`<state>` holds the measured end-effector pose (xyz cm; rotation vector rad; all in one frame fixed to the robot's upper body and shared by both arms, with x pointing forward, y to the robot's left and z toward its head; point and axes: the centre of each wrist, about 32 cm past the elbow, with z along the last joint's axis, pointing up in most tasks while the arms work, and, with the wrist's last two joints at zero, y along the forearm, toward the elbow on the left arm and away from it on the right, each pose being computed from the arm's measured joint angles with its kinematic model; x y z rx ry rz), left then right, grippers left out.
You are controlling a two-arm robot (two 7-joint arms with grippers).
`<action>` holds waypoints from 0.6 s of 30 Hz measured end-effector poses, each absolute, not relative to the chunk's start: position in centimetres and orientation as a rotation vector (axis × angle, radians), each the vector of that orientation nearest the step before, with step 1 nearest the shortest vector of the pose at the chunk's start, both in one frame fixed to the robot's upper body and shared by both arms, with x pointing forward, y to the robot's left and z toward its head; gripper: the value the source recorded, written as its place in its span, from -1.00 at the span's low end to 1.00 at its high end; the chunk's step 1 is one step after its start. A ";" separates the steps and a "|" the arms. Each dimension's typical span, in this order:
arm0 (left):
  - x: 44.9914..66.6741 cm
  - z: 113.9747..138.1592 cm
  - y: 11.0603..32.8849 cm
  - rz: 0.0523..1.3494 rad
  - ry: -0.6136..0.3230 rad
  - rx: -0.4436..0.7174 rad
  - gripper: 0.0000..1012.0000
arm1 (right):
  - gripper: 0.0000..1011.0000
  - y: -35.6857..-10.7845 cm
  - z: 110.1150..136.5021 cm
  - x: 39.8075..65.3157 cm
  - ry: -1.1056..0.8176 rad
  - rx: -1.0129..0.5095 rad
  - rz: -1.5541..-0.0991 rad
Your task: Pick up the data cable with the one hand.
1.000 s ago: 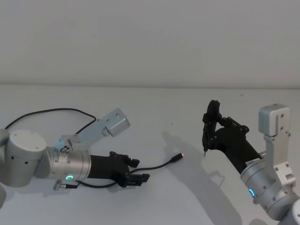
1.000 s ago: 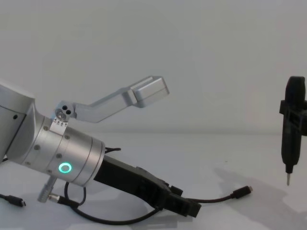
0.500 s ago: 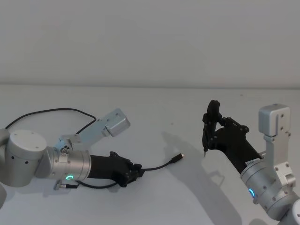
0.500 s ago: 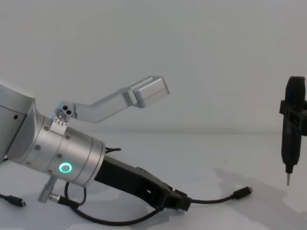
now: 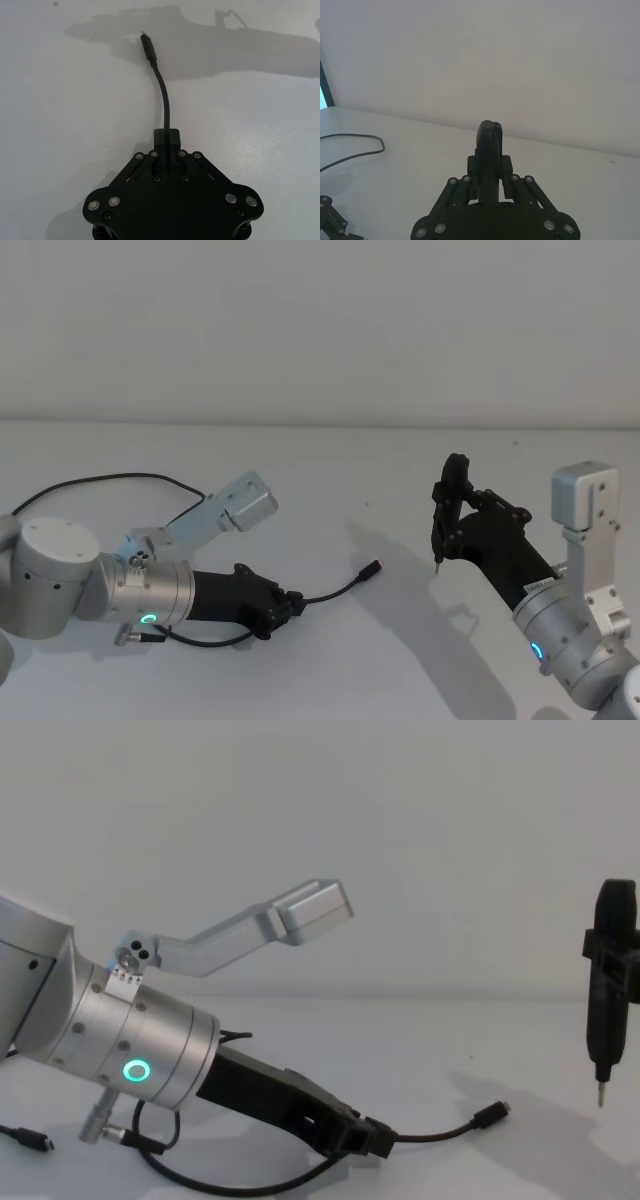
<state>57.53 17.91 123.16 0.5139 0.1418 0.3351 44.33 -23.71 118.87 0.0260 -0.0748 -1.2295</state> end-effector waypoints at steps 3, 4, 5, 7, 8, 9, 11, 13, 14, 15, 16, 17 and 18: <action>57.5 123.2 17.9 0.335 0.142 0.514 -0.92 | -0.46 -23.7 118.9 44.3 -0.075 0.026 -1.229; 57.5 123.2 17.9 0.335 0.142 0.514 -0.92 | -0.46 -23.7 118.9 44.3 -0.075 0.026 -1.229; 57.5 123.2 17.9 0.335 0.142 0.514 -0.92 | -0.46 -23.7 118.9 44.3 -0.075 0.026 -1.229; 57.5 123.2 17.9 0.335 0.138 0.513 -0.92 | -0.46 -23.7 118.9 44.3 -0.075 0.026 -1.229; 57.5 123.2 17.9 0.335 0.136 0.512 -0.92 | -0.46 -23.7 118.9 44.3 -0.075 0.026 -1.229; 57.5 123.2 17.9 0.335 0.129 0.509 -0.92 | -0.46 -23.7 118.9 44.3 -0.075 0.026 -1.229; 57.4 123.2 17.9 0.335 0.120 0.505 -0.92 | -0.46 -23.7 118.9 44.3 -0.075 0.026 -1.229; 57.3 123.3 17.9 0.335 0.105 0.498 -0.92 | -0.46 -23.7 118.9 44.3 -0.075 0.027 -1.230; 57.2 123.3 17.9 0.335 0.096 0.494 -0.92 | -0.46 -23.7 118.9 44.3 -0.076 0.028 -1.230; 57.2 123.3 17.9 0.334 0.092 0.492 -0.92 | -0.46 -23.7 118.9 44.3 -0.076 0.028 -1.230; 57.1 123.4 17.9 0.334 0.076 0.484 -0.92 | -0.46 -23.7 119.0 44.3 -0.078 0.032 -1.230; 57.0 123.5 17.9 0.334 0.069 0.479 -0.92 | -0.46 -23.7 119.1 44.3 -0.080 0.034 -1.229; 57.0 123.5 17.9 0.334 0.061 0.474 -0.92 | -0.46 -23.7 119.2 44.3 -0.084 0.041 -1.229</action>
